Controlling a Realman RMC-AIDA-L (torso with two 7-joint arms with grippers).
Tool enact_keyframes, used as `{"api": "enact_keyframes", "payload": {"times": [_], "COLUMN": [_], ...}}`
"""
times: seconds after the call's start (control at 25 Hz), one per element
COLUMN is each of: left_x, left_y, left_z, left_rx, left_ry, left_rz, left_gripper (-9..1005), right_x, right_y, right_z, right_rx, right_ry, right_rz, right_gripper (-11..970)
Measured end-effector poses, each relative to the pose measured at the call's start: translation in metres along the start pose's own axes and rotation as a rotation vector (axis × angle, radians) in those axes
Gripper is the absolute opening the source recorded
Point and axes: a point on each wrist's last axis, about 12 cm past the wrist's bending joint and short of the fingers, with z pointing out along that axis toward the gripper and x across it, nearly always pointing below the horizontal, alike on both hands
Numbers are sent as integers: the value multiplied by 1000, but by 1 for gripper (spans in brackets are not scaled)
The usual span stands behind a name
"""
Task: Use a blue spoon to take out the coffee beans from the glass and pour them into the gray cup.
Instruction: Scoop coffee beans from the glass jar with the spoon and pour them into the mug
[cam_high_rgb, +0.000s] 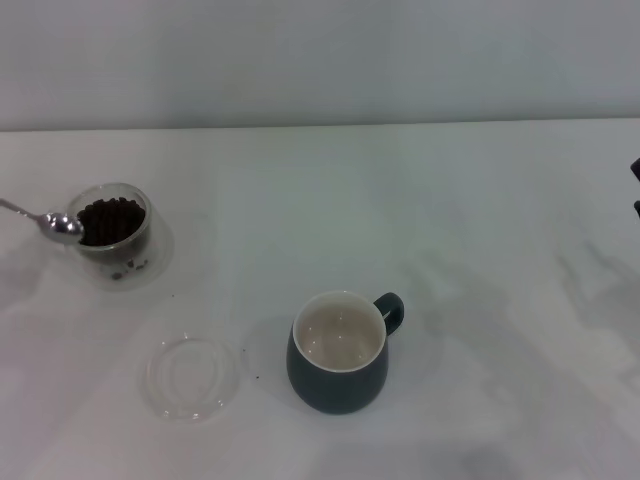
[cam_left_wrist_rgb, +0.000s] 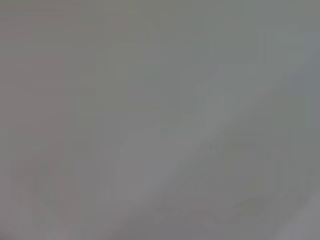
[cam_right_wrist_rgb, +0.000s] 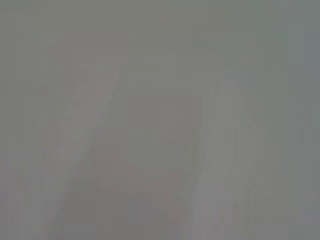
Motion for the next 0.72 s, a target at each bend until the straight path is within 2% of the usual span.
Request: {"api": "enact_keyframes", "payload": {"times": [0.44,0.72], "left_x": [-11,-11], "left_y": [6,11], "left_z": [40,53], "left_rx": [-88,-147], "left_ry": [94,139], "left_rz": [-14,1], "left_gripper": [125,125], "right_x": [6,8], "right_y": [7,11], "right_z": [7,8], "right_rx": [-48,-73], "right_ry": [42,49], "right_rz": [-73,-79], "right_gripper": [412,413]}}
